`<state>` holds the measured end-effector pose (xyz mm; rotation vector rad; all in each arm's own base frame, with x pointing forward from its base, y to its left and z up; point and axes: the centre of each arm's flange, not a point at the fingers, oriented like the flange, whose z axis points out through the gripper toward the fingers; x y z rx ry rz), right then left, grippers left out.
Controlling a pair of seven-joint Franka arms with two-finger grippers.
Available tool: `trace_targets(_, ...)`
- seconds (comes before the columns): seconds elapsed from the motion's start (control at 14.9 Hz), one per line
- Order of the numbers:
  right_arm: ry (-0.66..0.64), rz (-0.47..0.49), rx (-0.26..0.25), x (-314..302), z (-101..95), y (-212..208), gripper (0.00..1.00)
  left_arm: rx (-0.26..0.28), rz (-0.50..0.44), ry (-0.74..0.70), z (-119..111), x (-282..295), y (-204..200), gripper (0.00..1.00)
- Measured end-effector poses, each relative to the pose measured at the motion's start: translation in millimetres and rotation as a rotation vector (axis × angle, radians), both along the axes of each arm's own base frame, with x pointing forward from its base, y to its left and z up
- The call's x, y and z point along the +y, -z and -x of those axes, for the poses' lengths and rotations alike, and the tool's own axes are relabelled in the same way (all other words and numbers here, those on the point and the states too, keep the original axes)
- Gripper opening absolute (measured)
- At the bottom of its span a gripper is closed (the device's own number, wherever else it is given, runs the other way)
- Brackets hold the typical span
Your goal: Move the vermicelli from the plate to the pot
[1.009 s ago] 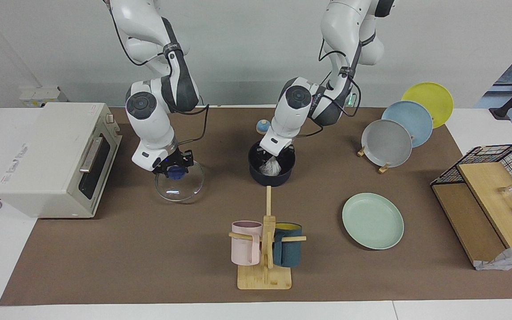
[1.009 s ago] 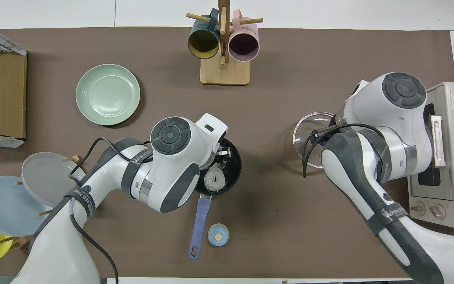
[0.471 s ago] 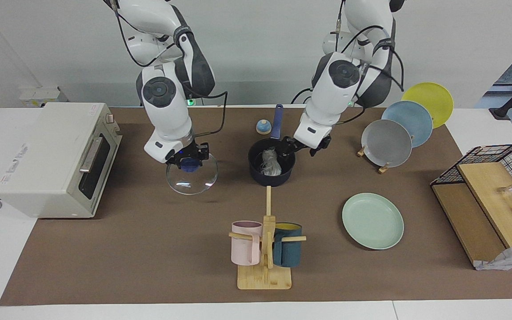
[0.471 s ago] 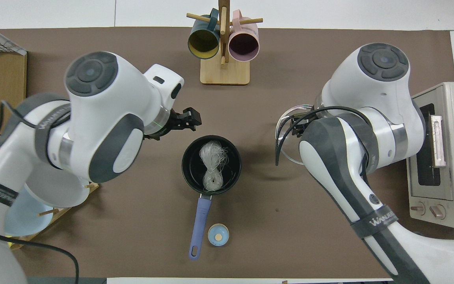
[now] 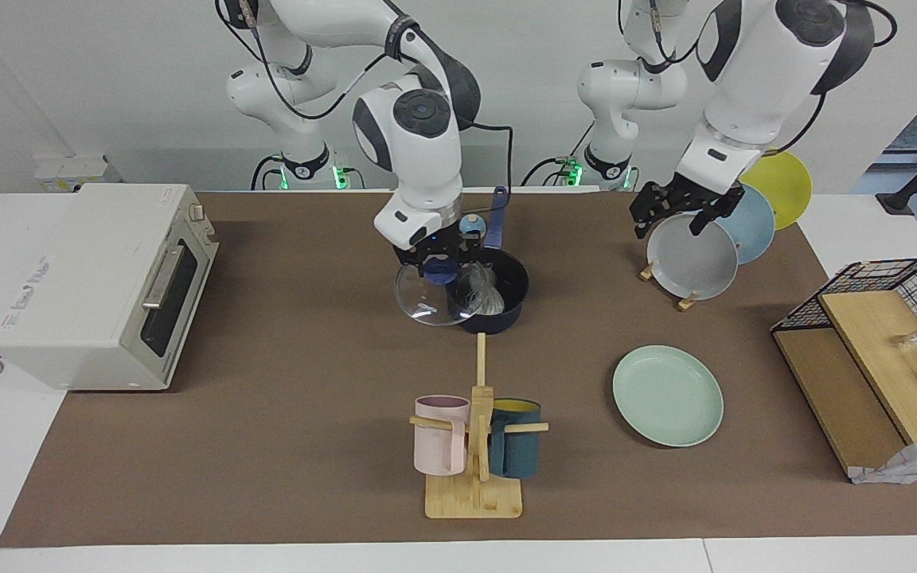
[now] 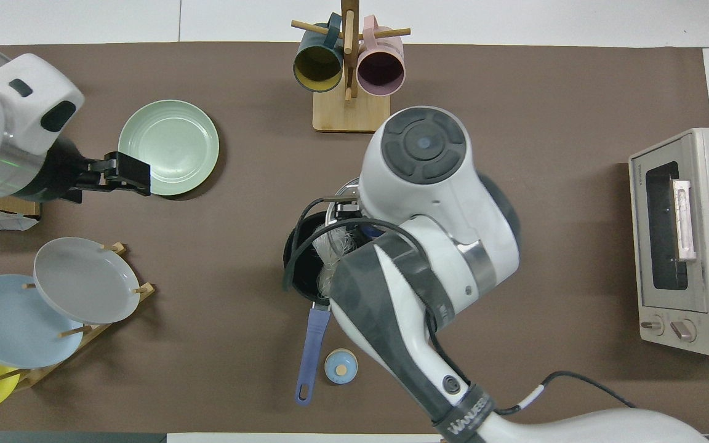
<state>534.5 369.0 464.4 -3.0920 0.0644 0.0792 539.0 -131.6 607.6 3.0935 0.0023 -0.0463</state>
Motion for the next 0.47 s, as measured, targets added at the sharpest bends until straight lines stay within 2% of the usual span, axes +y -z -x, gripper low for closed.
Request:
trace_targets(0.2, -0.028, 0.041, 0.006, 49, 26.1, 26, 0.67, 0.013, -0.029, 0.019, 13, 4, 3, 1.0)
trace_targets(0.47, -0.002, 0.052, -0.001, 63, 27.3, 43, 0.67, 0.026, -0.041, 0.027, 19, 1, 10, 1.0)
